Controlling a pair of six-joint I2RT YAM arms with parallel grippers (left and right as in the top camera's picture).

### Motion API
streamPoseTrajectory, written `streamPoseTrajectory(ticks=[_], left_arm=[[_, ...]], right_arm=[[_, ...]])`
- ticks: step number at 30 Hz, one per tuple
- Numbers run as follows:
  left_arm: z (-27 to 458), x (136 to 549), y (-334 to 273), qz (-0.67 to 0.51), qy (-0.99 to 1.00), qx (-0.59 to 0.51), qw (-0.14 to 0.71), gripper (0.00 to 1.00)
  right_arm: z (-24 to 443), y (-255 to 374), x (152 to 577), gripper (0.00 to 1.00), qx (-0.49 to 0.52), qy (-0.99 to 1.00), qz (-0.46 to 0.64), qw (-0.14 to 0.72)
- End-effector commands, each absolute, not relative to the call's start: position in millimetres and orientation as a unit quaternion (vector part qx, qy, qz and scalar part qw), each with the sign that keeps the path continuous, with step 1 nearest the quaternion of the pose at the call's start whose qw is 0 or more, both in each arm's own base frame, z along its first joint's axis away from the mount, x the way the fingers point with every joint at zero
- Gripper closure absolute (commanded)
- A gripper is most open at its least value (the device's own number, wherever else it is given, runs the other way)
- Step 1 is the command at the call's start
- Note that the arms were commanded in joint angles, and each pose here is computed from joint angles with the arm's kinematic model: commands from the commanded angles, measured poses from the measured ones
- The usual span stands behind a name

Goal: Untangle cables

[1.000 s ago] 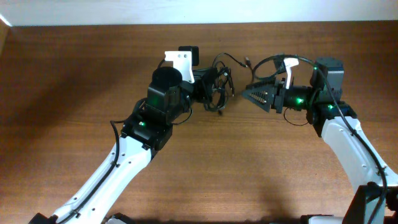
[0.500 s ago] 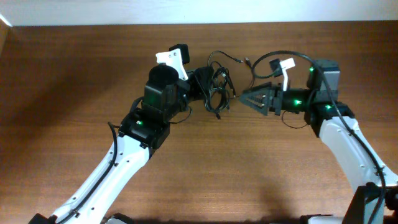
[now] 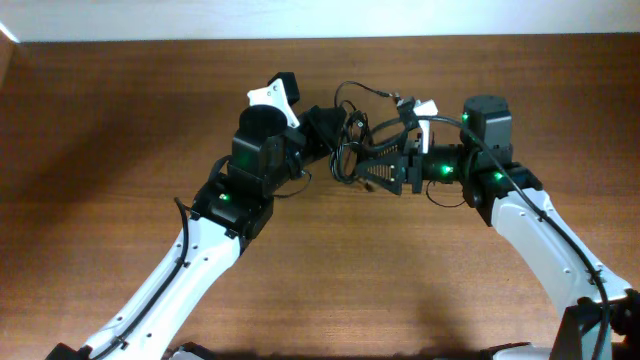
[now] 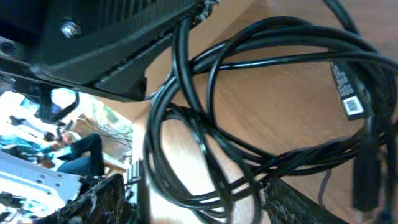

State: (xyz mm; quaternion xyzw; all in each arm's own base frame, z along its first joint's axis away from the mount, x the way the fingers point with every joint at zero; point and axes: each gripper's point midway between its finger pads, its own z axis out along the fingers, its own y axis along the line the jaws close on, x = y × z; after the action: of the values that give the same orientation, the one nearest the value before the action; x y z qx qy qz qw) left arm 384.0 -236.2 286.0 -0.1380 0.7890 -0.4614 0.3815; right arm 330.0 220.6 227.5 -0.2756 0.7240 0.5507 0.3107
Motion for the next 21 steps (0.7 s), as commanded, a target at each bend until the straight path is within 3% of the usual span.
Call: streamPoseTrajectory(ticks=[1,6,7,8,10,11,21], left_arm=[[304.4,377.3,-242.2,-0.492,0.775,-0.127,0.375,1.0],[310.9,373.6,-248.5,-0.519,0.765,-0.137,0.355,1.0],[311.3,372.4,-250.5,-0.521,0.765,-0.136,0.354,1.0],[311.4,371.7,-251.5,-0.523,0.764,-0.136,0.352,1.0],[310.8,371.6,-251.3,-0.522,0.765,-0.136,0.351,1.0],[310.7,372.0,-250.9,-0.521,0.765,-0.137,0.352,1.0],[238.7,382.1,-188.9,-0.339,0.825,-0.269,0.364,1.0]], right_arm=[[220.3,219.8,340.9,0.29,-0.278,0.737,0.517,0.335],[214.9,216.5,349.4,0.41,-0.268,0.75,0.494,0.347],[213.7,215.4,351.7,0.47,-0.265,0.754,0.489,0.35],[212.6,214.8,353.1,0.55,-0.263,0.757,0.485,0.351],[212.2,214.5,353.8,0.89,-0.262,0.758,0.483,0.352],[212.5,214.7,353.3,0.96,-0.262,0.757,0.485,0.351],[240.9,198.1,327.6,0.96,-0.292,0.69,0.579,0.32]])
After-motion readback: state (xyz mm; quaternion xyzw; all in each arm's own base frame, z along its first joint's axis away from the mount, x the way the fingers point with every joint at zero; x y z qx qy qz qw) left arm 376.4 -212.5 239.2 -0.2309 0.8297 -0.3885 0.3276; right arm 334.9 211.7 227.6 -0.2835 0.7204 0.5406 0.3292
